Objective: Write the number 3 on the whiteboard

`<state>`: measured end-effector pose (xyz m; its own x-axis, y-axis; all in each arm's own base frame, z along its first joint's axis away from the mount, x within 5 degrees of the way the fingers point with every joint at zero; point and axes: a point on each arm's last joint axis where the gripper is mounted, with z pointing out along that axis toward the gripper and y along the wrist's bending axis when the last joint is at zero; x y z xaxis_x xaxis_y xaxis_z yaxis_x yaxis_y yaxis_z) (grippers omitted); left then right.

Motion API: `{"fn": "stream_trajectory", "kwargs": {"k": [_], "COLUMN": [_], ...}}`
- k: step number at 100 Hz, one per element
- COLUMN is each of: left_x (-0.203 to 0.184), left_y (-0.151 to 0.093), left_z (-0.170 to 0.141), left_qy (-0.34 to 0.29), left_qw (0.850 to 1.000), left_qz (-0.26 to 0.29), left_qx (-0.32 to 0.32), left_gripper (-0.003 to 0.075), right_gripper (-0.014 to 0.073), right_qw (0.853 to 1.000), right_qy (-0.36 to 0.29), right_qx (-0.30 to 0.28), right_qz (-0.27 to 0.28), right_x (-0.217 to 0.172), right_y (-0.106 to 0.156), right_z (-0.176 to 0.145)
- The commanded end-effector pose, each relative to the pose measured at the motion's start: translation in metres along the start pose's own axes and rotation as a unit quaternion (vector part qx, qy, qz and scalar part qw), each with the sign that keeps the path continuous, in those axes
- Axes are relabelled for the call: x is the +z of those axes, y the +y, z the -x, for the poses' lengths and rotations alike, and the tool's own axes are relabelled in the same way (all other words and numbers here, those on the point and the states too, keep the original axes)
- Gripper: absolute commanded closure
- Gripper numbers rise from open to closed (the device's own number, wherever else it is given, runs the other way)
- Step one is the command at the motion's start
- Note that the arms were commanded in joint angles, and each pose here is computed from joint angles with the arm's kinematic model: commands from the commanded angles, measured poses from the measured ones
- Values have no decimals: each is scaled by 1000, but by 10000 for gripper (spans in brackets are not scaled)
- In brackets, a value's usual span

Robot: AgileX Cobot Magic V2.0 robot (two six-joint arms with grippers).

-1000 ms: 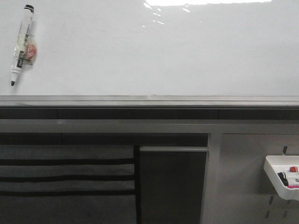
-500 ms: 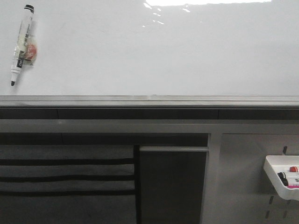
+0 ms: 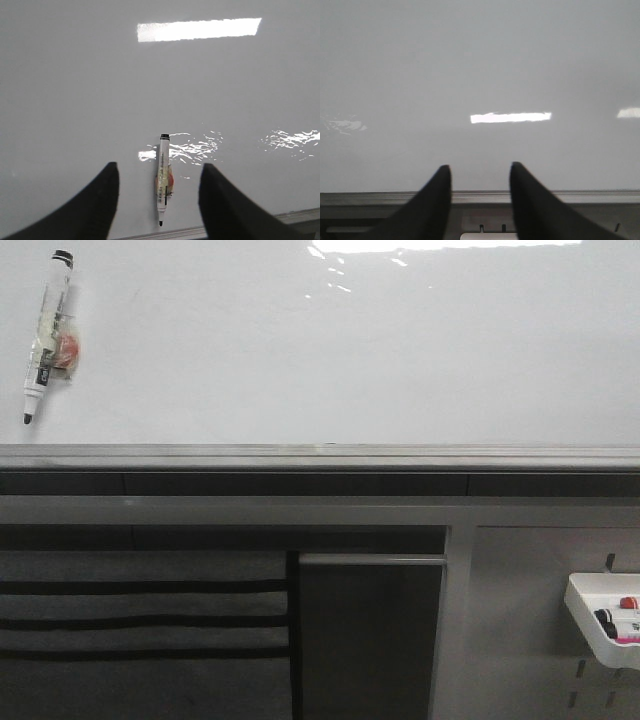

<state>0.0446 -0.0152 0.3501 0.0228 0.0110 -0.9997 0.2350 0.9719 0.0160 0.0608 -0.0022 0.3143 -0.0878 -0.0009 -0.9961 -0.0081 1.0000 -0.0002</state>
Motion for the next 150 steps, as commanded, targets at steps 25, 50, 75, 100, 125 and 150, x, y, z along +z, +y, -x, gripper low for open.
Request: {"fn": "stream_trajectory", "kwargs": {"k": [25, 50, 75, 100, 125, 150], "left_x": [0, 0, 17, 71, 128, 178], "left_y": [1, 1, 3, 8, 16, 2], "left_z": [16, 16, 6, -15, -41, -55], "left_qy": [-44, -42, 11, 126, 183, 213], "left_qw": [999, 999, 1000, 992, 983, 977], "left_qz": [4, 4, 5, 3, 19, -16], "left_qx": [-16, -16, 11, 3, -4, 4], "left_gripper": [197, 204, 242, 301, 334, 334], "right_gripper": [-19, -19, -19, -18, -18, -18], "right_qw": [999, 999, 999, 996, 978, 969], "right_qy": [-39, -42, -35, 30, 90, 98], "right_qx": [-12, -7, 2, 26, -1, -9], "right_qz": [1, 4, 7, 78, 187, 225], "right_x": [0, 0, 0, 7, 30, 47], "right_y": [0, 1, 1, 14, 40, 57], "right_z": [16, 17, 17, 32, 38, 36]}}
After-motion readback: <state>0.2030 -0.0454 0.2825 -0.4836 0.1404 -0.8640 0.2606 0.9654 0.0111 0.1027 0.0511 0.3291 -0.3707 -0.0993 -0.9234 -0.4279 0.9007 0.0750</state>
